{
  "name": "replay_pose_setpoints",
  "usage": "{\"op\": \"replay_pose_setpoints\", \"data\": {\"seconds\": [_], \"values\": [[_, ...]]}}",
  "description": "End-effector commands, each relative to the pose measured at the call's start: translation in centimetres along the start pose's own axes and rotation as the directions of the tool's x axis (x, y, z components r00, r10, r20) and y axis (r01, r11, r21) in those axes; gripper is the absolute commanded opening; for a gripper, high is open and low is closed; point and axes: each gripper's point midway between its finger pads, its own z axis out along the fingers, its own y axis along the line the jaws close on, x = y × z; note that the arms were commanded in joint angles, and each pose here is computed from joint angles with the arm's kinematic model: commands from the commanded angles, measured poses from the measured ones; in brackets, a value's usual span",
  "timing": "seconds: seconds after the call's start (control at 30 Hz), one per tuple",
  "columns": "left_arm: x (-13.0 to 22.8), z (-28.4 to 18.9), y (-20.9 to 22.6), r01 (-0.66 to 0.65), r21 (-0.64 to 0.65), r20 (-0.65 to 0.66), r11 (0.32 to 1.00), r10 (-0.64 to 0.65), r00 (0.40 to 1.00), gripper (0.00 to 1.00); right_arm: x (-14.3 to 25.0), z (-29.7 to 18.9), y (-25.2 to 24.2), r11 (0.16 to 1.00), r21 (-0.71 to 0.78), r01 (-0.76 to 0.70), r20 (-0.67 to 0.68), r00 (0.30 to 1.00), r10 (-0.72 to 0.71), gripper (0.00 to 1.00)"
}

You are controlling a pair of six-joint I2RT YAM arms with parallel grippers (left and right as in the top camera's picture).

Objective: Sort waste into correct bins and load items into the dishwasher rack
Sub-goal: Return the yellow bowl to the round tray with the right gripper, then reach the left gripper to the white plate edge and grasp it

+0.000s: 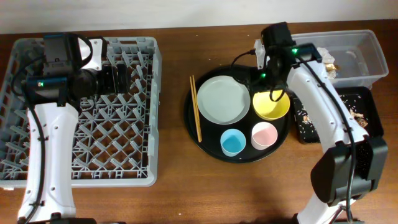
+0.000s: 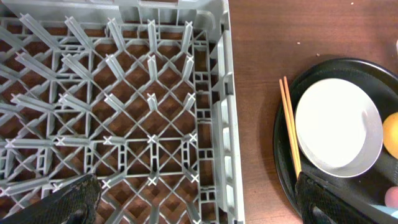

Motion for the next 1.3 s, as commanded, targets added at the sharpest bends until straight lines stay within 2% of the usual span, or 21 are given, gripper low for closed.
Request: {"op": "replay_pose_setpoints", "data": {"seconds": [0.0, 0.27, 0.37, 0.43, 0.47, 0.6, 0.73, 0.83, 0.87, 0.9, 1.1, 1.27], "values": [[-0.6, -0.7, -0.2, 0.002, 0.007, 0.023, 1.000, -0.002, 1.000, 0.99, 0.0, -0.8, 1.9, 0.995, -0.096, 0.000, -0.007, 1.000, -0.001, 0.49], [-0.6, -0.7, -0.8, 0.002, 0.041, 0.023, 0.999, -0.003, 1.000, 0.99, 0.3, -1.1, 2.6, 0.991, -0.129, -0.043, -0.020, 0.999, 0.041, 0.50], [-0.8, -0.7, -2.3, -0.014, 0.104, 0.032, 0.994, 0.011, 0.999, 0.99, 0.0, -1.4, 1.9, 0.991, -0.107, -0.085, -0.011, 0.996, 0.085, 0.50], [-0.9, -0.2, -6.3, -0.196, 0.166, 0.062, 0.966, 0.188, 0.980, 0.97, -1.1, -3.8, 0.5, 0.987, -0.101, -0.129, 0.039, 0.990, 0.133, 0.51], [-0.9, 0.1, -7.6, -0.236, 0.174, 0.067, 0.956, 0.228, 0.971, 0.96, -1.4, -4.8, -0.2, 0.985, -0.097, -0.143, 0.054, 0.987, 0.149, 0.53], [1.4, 4.7, -15.1, -0.435, 0.112, 0.010, 0.893, 0.437, 0.899, 0.96, -0.9, -9.9, -6.5, 0.962, -0.049, -0.270, 0.089, 0.958, 0.274, 0.57], [6.5, 9.3, -23.9, -0.615, 0.213, -0.018, 0.759, 0.632, 0.774, 0.99, 1.4, -10.8, -10.7, 0.921, -0.012, -0.390, 0.051, 0.920, 0.390, 0.57], [9.8, 12.5, -30.5, -0.787, 0.269, 0.084, 0.556, 0.800, 0.594, 0.89, 2.3, -10.9, -11.5, 0.923, 0.005, -0.385, 0.024, 0.923, 0.385, 0.57], [10.4, 13.3, -31.3, -0.804, 0.272, 0.092, 0.529, 0.817, 0.569, 0.89, 2.5, -10.9, -11.6, 0.922, 0.012, -0.386, 0.021, 0.922, 0.386, 0.57], [10.9, 14.1, -31.7, -0.810, 0.264, 0.091, 0.523, 0.823, 0.561, 0.84, 2.7, -10.9, -11.7, 0.922, 0.023, -0.387, 0.016, 0.922, 0.386, 0.57], [14.1, 19.8, -33.7, -0.834, 0.282, 0.090, 0.474, 0.852, 0.515, 0.76, 2.9, -10.9, -11.9, 0.921, 0.042, -0.388, 0.011, 0.922, 0.388, 0.57], [14.2, 20.7, -34.0, -0.834, 0.276, 0.103, 0.477, 0.849, 0.519, 0.69, 3.0, -10.8, -11.9, 0.920, 0.042, -0.389, 0.009, 0.921, 0.389, 0.57]]}}
